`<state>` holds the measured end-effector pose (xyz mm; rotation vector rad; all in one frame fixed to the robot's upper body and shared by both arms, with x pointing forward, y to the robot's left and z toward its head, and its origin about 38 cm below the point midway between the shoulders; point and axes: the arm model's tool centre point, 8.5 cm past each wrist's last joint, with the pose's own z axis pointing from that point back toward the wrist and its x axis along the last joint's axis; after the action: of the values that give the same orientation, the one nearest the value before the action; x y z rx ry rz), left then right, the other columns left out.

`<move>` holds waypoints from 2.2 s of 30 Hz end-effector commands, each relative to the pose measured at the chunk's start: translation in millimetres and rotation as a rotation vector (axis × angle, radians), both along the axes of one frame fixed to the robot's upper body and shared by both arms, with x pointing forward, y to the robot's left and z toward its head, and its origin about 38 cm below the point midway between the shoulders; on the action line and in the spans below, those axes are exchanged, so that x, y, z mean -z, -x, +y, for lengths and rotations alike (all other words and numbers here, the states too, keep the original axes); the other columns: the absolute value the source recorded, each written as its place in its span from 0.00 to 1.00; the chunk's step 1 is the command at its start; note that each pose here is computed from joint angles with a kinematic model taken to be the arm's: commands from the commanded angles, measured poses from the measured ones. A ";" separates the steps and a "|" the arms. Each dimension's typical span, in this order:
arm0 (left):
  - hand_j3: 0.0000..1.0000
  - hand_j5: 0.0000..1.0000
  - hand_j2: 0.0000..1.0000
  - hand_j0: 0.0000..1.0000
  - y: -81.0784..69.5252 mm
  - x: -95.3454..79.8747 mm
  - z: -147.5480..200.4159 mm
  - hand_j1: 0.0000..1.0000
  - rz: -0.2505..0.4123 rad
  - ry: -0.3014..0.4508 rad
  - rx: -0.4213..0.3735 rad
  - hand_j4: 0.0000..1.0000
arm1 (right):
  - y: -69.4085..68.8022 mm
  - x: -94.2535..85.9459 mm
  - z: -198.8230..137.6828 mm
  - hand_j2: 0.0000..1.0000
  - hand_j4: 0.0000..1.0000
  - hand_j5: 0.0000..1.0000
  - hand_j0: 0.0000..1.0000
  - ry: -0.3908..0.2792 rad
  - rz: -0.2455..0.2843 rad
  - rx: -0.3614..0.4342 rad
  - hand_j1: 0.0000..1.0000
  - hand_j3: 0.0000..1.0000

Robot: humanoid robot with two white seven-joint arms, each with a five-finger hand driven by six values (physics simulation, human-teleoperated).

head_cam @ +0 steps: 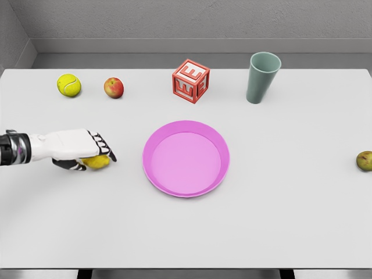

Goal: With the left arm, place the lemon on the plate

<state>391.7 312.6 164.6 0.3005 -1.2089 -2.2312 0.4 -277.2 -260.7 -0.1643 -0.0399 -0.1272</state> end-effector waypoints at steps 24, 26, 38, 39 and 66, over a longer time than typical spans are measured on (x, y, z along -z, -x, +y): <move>0.55 0.55 0.55 0.55 -2.1 -1.8 0.4 0.55 -0.009 -0.018 0.001 0.55 | -0.1 0.0 -0.1 1.00 1.00 1.00 1.00 0.001 -0.001 0.000 1.00 1.00; 0.55 0.55 0.55 0.55 -3.4 -5.6 -0.1 0.55 -0.017 -0.013 0.002 0.55 | 0.4 0.0 0.1 1.00 1.00 1.00 1.00 -0.001 0.001 0.000 1.00 1.00; 0.56 0.56 0.56 0.56 -8.4 -32.7 -36.8 0.56 -0.077 0.091 0.078 0.56 | 0.1 0.0 0.0 1.00 1.00 1.00 1.00 -0.001 0.001 0.000 1.00 1.00; 0.56 0.56 0.56 0.56 -9.5 -33.6 -42.6 0.56 -0.079 0.106 0.087 0.56 | 0.6 0.0 0.1 1.00 1.00 1.00 1.00 -0.001 0.002 0.000 1.00 1.00; 1.00 1.00 1.00 1.00 -34.6 -99.0 -42.5 1.00 -0.257 0.216 0.049 1.00 | 0.1 0.0 -0.1 1.00 1.00 1.00 1.00 0.001 0.001 0.000 1.00 1.00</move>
<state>413.5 231.4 228.0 0.3289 -1.6073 -2.1844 0.4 -277.1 -260.7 -0.1642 -0.0398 -0.1272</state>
